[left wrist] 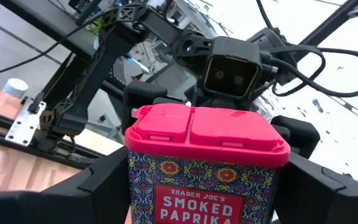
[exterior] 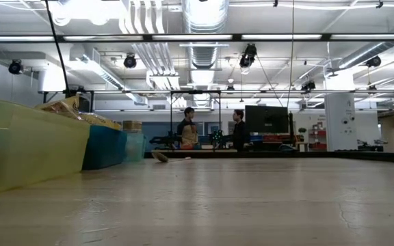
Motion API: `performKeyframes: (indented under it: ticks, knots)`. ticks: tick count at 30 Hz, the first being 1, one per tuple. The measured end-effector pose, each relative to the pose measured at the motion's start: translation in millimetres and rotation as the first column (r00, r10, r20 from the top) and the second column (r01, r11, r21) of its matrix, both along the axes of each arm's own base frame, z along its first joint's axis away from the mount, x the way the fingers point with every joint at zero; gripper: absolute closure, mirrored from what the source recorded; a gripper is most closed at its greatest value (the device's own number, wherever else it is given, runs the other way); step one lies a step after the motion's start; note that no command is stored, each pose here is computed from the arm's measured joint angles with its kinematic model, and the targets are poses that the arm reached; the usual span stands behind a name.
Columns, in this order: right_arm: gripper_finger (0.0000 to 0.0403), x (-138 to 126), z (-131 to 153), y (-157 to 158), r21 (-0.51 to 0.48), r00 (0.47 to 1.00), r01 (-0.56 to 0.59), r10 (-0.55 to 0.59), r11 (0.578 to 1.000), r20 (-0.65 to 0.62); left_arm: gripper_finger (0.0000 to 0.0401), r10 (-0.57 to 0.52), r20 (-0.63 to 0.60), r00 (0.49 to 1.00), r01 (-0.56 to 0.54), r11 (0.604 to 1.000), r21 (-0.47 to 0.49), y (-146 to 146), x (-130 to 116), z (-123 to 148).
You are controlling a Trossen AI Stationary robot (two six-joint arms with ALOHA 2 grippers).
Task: Pick & Place Food Item
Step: Put the red seasoning can into the light blue bin
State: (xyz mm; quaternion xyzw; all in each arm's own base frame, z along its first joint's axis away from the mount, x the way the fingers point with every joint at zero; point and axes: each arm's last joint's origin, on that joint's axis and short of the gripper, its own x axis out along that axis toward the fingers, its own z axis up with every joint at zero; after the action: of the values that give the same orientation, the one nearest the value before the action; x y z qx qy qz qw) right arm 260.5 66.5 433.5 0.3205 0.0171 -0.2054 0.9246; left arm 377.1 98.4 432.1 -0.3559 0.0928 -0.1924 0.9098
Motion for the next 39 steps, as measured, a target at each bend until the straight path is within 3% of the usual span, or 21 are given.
performKeyframes:
  ticks: [6,39]
  knots:
    - [0.0140,2.6,2.8,3.4,-0.018,0.993,-0.115,0.116,0.993,0.014,0.0098,-0.023,0.013,1.000,0.023,1.000,0.002,-0.9,-0.7,1.7]
    - [0.0140,1.0,6.9,9.5,0.013,0.995,-0.066,0.065,0.998,0.074,0.0100,-0.010,0.018,1.000,0.010,1.000,0.001,6.3,-3.5,3.1]
